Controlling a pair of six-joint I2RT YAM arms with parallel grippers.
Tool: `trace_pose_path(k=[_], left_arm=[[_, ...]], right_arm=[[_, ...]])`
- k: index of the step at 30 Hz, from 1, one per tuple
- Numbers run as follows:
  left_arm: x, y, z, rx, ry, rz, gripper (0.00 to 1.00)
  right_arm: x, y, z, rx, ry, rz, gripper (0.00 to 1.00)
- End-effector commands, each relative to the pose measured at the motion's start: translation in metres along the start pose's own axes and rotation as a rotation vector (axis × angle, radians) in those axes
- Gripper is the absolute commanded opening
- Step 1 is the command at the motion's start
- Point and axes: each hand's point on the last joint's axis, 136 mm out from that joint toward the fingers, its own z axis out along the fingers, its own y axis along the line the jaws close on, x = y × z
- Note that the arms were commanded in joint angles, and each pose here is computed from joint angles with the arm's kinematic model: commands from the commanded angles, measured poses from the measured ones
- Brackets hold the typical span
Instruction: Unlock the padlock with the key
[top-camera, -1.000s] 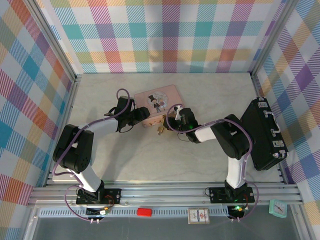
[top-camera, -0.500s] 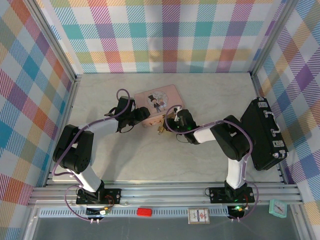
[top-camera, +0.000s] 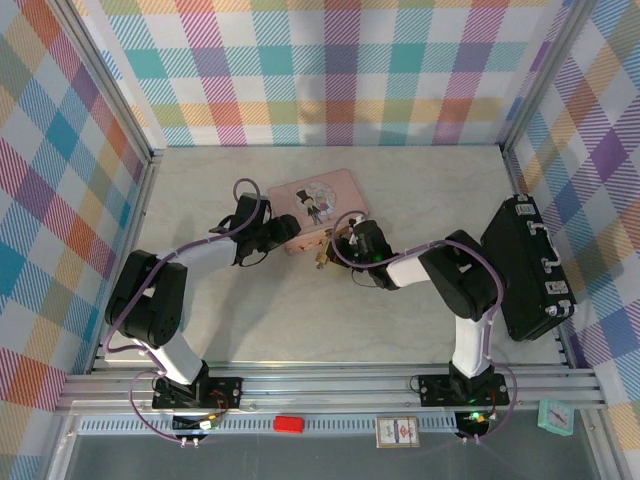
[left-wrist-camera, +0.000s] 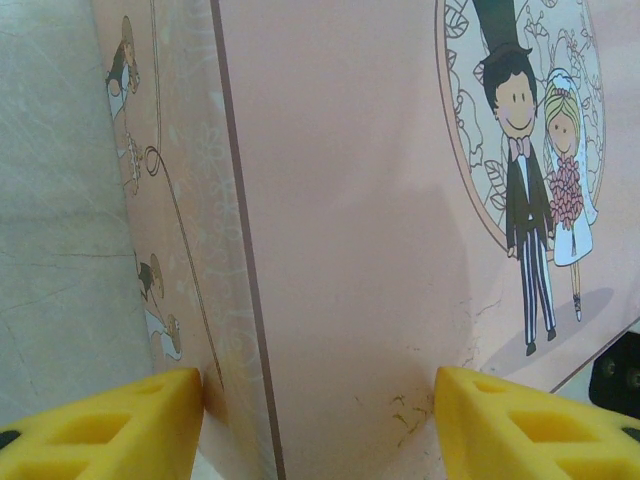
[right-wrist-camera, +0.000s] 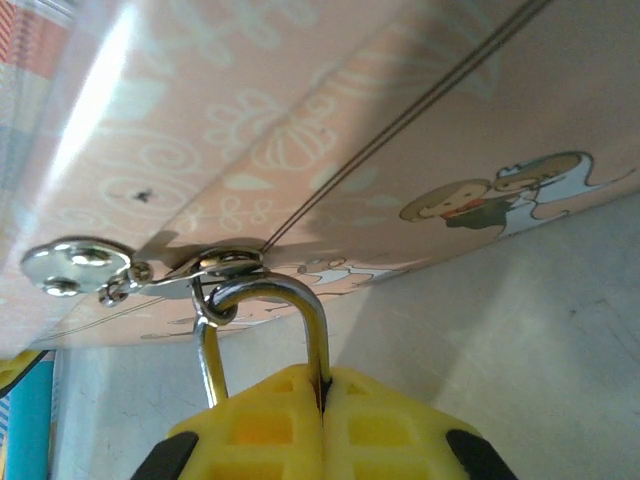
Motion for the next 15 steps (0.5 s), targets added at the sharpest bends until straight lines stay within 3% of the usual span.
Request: trace_pose_path(k=[1, 15], left_arm=[[0.028, 0.011, -0.001, -0.041, 0.08, -0.002, 0.61], [0.039, 0.002, 0.002, -0.031, 0.068, -0.031, 0.6]], right_arm=[[0.016, -0.019, -0.006, 0.057, 0.035, 0.057, 0.05], [-0.004, -0.003, -0.009, -0.005, -0.084, 0.224, 0.0]])
